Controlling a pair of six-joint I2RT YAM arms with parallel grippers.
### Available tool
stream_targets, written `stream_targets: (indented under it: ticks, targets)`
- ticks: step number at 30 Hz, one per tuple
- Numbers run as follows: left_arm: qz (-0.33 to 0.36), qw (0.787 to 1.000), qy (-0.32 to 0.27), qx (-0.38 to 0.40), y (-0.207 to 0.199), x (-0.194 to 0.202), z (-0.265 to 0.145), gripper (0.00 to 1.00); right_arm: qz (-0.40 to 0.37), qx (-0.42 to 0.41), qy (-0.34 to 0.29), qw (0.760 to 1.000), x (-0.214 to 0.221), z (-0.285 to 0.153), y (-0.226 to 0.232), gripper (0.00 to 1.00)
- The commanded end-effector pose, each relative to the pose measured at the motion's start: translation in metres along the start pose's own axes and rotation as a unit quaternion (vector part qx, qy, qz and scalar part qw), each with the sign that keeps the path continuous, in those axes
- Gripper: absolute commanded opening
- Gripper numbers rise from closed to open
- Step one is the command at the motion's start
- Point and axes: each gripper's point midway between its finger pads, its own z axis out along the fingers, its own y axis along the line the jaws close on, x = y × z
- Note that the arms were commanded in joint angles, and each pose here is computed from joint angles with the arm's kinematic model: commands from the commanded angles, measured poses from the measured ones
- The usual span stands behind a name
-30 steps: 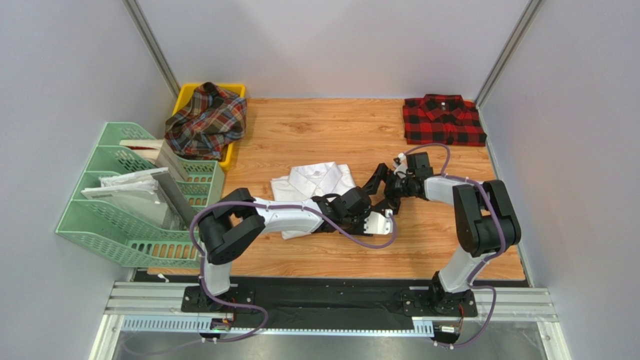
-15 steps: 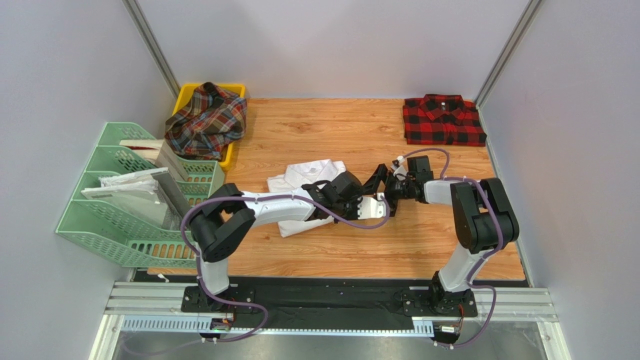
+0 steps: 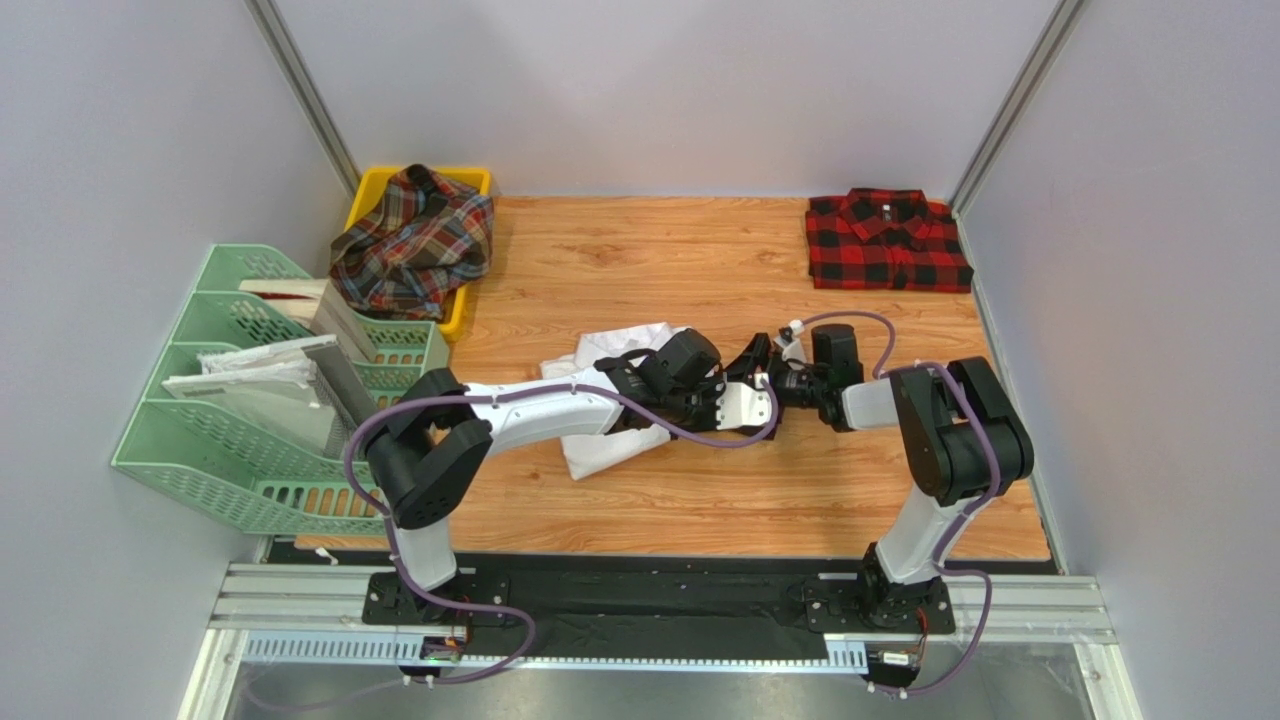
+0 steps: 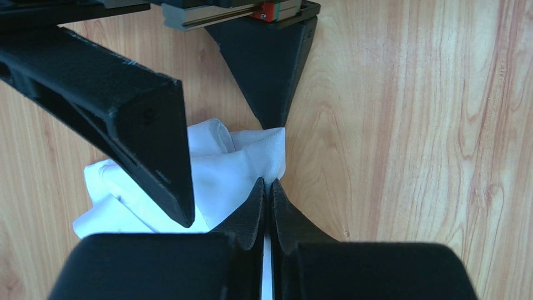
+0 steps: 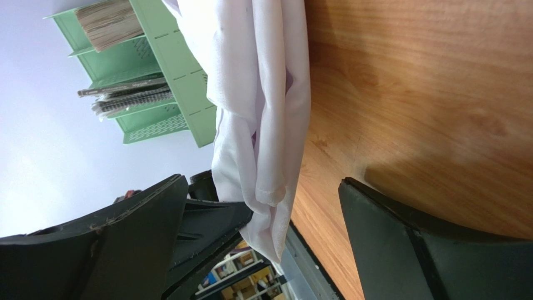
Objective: Fold and stack the long sleeve shirts
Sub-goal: Neatly place the folded shirt to the corner
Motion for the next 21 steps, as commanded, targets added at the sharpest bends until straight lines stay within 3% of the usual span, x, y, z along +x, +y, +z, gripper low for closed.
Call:
stream_targets:
  ticks: [1,7,16,21]
  targets:
    - [-0.010,0.999,-0.034,-0.009,0.019,-0.024,-0.012,0.00,-0.007,-0.027,0.014,1.000,0.001,-0.011,0.011,1.00]
    - [-0.017,0.999,-0.043,-0.001,0.020,-0.024,-0.013,0.00,-0.032,-0.044,0.014,0.998,0.005,-0.024,0.027,1.00]
    - [-0.023,0.998,-0.056,-0.001,0.020,-0.029,-0.014,0.00,-0.010,-0.029,0.036,0.999,0.011,0.004,0.010,1.00]
    - [-0.029,0.997,-0.067,0.009,0.016,-0.035,-0.019,0.00,-0.016,-0.029,0.018,0.999,-0.010,0.022,0.008,0.98]
